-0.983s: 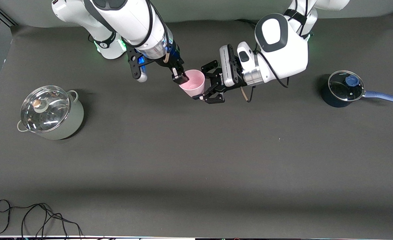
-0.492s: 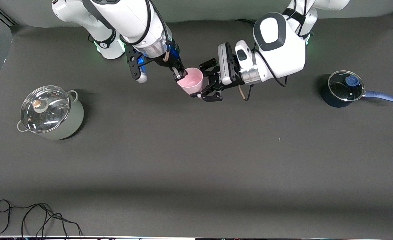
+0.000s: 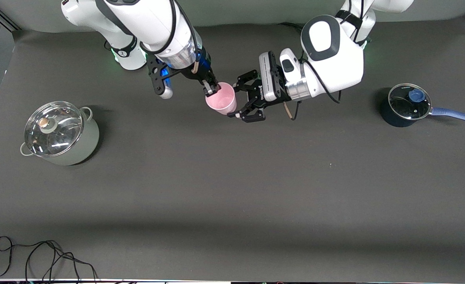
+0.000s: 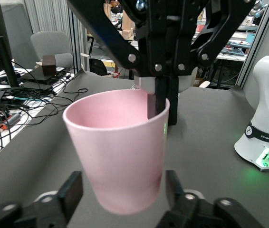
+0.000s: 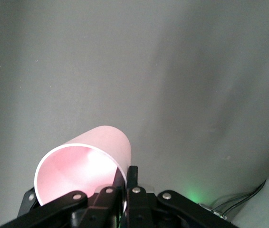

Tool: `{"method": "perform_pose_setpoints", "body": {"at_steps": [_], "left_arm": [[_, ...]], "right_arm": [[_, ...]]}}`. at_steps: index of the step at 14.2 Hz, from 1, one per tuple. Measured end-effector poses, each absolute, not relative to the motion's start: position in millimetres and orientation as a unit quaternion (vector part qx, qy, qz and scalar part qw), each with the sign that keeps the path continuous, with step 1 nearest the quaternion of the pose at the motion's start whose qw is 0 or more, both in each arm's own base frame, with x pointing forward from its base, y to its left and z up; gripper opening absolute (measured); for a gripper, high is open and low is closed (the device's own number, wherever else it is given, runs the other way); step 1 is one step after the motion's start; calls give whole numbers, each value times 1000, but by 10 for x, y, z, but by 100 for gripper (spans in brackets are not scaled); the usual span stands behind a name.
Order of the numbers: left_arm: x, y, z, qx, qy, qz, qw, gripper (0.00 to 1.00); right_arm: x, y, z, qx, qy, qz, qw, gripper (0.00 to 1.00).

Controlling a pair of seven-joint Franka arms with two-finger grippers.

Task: Transfer pink cup from left to right arm
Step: 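Open the left gripper and withdraw it while the right gripper pulls the cup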

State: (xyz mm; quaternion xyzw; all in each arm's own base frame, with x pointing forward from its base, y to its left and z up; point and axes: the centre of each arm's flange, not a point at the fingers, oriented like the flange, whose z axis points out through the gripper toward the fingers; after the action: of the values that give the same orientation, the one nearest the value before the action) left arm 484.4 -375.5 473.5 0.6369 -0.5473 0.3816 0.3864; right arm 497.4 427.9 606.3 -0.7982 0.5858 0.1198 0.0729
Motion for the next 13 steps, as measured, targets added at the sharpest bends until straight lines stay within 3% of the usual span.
{"method": "perform_pose_setpoints", "body": {"at_steps": [2, 6, 11, 13], "left_arm": [[4912, -3663, 4738, 642, -542, 385, 382, 99], [5280, -3079, 4573, 659, -544, 369, 365, 99], [5630, -1694, 4123, 727, -488, 200, 440, 100], [5666, -1133, 4113, 769, -444, 134, 440, 100]], "right_arm": [[5037, 4190, 6069, -805, 577, 117, 74, 4], [5154, 3763, 6210, -852, 508, 110, 66, 4], [5327, 2599, 6575, -928, 356, 97, 48, 4], [5346, 2134, 6723, -950, 293, 92, 50, 4]]}}
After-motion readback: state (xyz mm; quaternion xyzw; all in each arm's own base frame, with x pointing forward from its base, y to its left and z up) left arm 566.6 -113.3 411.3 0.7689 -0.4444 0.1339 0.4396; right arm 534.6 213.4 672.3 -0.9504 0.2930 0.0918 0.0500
